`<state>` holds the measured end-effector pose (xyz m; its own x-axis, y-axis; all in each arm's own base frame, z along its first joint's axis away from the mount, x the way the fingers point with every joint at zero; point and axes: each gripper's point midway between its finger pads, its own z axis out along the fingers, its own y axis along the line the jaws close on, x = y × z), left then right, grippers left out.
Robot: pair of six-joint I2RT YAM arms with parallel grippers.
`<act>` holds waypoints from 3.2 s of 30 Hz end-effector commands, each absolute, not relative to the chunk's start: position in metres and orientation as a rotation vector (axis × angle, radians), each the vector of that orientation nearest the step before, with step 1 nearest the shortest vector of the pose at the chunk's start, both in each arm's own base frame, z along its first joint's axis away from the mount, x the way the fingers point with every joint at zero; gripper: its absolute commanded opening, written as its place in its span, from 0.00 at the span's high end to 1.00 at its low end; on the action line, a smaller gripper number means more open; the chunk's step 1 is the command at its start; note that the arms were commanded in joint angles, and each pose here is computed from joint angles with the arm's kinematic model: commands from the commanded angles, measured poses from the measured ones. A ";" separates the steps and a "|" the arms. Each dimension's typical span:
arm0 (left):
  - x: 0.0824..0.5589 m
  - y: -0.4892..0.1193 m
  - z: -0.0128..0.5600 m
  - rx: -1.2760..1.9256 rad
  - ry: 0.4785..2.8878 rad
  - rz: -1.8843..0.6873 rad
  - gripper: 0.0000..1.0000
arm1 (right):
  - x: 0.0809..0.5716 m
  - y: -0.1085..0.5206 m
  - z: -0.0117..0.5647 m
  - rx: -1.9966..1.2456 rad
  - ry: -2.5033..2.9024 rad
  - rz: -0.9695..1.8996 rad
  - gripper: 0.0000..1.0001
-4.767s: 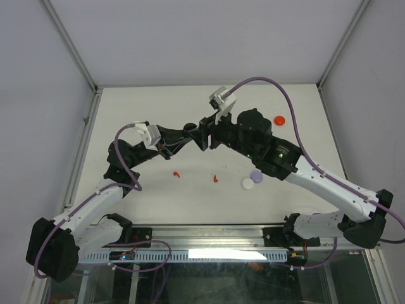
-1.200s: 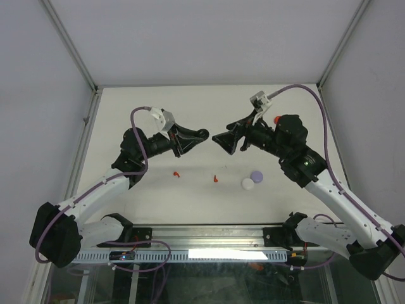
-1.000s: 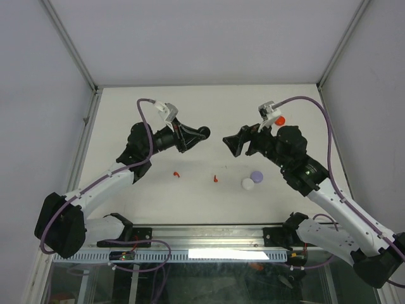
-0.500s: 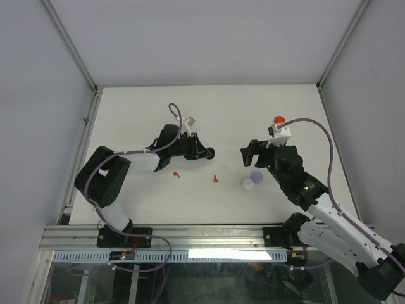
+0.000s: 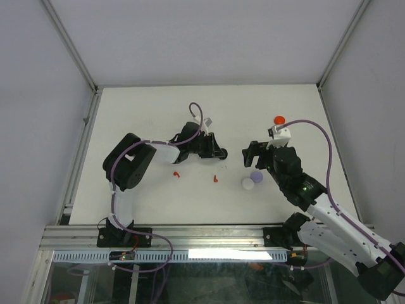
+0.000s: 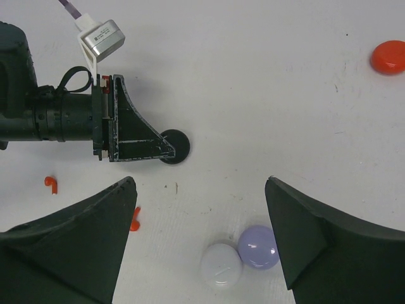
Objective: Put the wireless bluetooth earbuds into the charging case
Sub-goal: Place the charging case at the center of the board, then pick up the charging case at the center of the board.
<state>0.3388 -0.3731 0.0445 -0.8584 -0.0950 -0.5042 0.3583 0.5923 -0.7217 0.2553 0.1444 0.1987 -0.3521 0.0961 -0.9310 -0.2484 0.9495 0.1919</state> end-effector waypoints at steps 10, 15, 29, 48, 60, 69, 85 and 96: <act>0.341 -0.386 0.053 0.333 2.297 -1.083 0.59 | 0.269 0.147 0.208 -0.079 1.866 0.339 0.14; 0.329 -0.408 0.056 0.411 2.285 -1.098 0.56 | 0.269 0.147 0.209 -0.077 1.864 0.343 0.14; 0.296 -0.426 0.073 0.561 2.229 -1.041 0.49 | 0.280 0.134 0.203 -0.023 1.886 0.243 0.12; 0.330 -0.211 0.233 0.175 1.981 -0.618 0.09 | 0.391 0.052 0.169 0.243 1.995 0.004 0.02; 0.339 -0.148 0.236 0.167 1.941 -0.359 0.01 | 0.487 -0.009 0.103 0.465 2.124 -0.133 0.07; 0.334 -0.153 0.238 0.212 1.944 -0.422 0.04 | 0.524 -0.033 0.066 0.561 2.216 -0.222 0.17; 0.331 -0.162 0.234 0.251 1.959 -0.488 0.13 | 0.531 -0.028 0.031 0.493 2.344 -0.206 0.46; 0.328 -0.169 0.237 0.261 1.958 -0.574 0.15 | 0.496 0.014 0.081 0.179 2.324 -0.097 0.59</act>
<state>0.3265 -0.1630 0.2227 -0.4705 -0.0496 -0.8810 0.3783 0.8907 -0.2522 0.5057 -0.0127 0.0274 -0.7183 0.2144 -0.6619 0.3038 0.9525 -0.0211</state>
